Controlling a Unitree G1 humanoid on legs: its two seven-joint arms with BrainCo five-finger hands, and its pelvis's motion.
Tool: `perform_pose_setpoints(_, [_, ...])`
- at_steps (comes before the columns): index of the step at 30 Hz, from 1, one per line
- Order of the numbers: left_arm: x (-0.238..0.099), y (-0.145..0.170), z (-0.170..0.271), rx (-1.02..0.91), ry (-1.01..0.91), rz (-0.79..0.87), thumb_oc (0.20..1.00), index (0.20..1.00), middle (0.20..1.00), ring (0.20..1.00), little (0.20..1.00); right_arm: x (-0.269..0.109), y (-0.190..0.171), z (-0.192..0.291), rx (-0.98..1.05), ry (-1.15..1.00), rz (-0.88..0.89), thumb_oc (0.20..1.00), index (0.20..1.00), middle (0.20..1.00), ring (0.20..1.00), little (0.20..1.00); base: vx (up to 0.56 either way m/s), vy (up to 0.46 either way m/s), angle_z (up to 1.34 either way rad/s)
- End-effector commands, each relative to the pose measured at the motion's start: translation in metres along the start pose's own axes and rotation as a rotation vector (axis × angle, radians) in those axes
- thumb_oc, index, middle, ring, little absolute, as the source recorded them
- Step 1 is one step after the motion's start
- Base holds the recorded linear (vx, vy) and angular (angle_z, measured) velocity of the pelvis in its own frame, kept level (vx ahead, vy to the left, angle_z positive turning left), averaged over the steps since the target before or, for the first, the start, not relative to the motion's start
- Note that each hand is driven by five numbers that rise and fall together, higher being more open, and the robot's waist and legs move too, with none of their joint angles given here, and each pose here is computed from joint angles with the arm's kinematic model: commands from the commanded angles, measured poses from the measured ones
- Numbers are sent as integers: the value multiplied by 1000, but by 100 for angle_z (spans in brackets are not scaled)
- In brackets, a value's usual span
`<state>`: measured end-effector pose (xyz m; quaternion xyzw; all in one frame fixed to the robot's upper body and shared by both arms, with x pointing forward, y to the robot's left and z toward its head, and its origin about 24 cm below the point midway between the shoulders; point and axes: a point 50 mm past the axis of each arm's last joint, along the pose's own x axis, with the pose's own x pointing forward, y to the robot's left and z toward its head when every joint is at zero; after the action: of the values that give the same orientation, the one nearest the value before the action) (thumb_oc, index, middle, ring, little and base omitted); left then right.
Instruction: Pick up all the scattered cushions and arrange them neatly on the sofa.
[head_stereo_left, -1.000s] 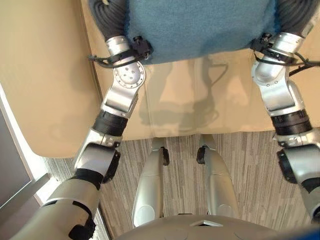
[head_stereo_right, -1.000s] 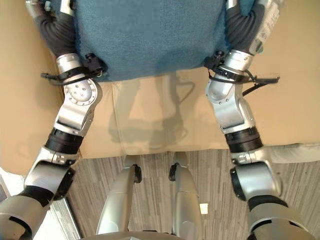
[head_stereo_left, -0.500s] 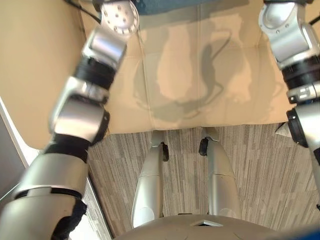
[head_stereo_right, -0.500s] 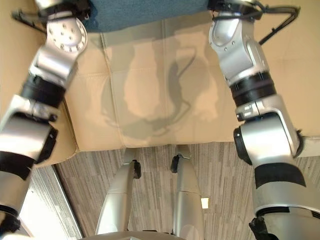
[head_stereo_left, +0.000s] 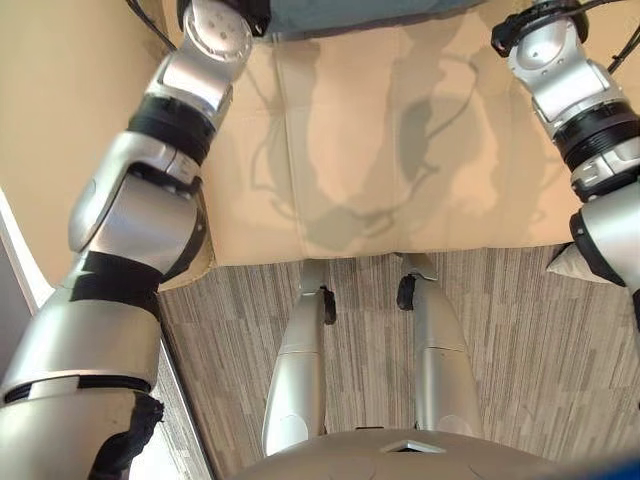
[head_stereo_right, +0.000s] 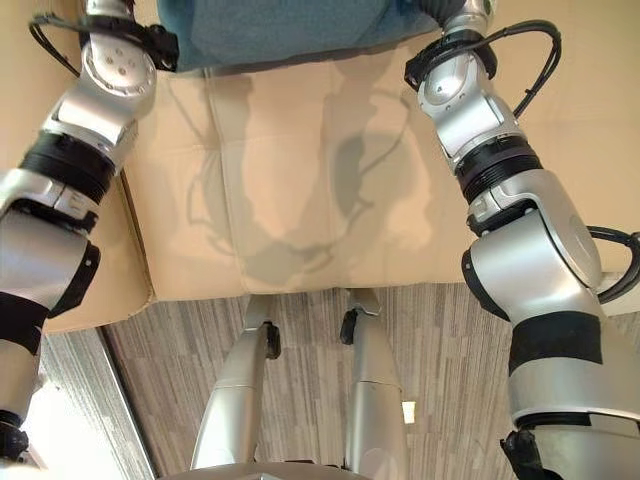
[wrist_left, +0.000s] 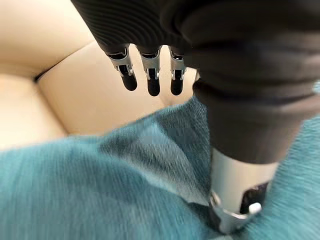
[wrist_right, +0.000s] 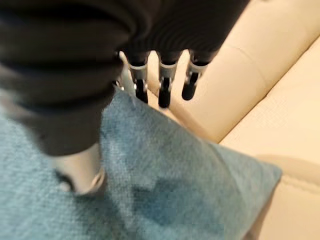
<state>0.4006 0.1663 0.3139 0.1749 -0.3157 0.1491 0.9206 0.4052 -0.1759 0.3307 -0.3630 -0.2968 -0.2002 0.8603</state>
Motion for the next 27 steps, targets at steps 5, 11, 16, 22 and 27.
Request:
perform_pose_setpoints(5, [-38, 6, -62, -54, 155, 11, 1000, 1000, 1000, 1000, 1000, -25, -4, -38, 78, 51, -23, 1000, 1000, 1000, 1000, 1000, 13, -4, 1])
perform_pose_setpoints(11, [-70, 62, -109, -27, 287, 149, 1000, 1000, 1000, 1000, 1000, -81, -13, -105, 128, 219, -61, 1000, 1000, 1000, 1000, 1000, 21, -6, 1])
perform_pose_setpoints(16, [-161, 78, -151, -35, 419, 94, 1000, 1000, 1000, 1000, 1000, -201, -1, -180, 114, 514, 92, 1000, 1000, 1000, 1000, 1000, 67, -27, 0])
perform_pose_setpoints(22, [-275, 89, -189, -11, 720, -36, 1000, 1000, 1000, 1000, 1000, -311, 8, -215, 37, 775, 337, 1000, 1000, 1000, 1000, 1000, 39, -11, 3])
perform_pose_setpoints(27, [-386, 90, -212, 53, 1105, -155, 1000, 1000, 1000, 1000, 1000, -381, 22, -223, -21, 935, 563, 1000, 1000, 1000, 1000, 1000, -30, -20, 1])
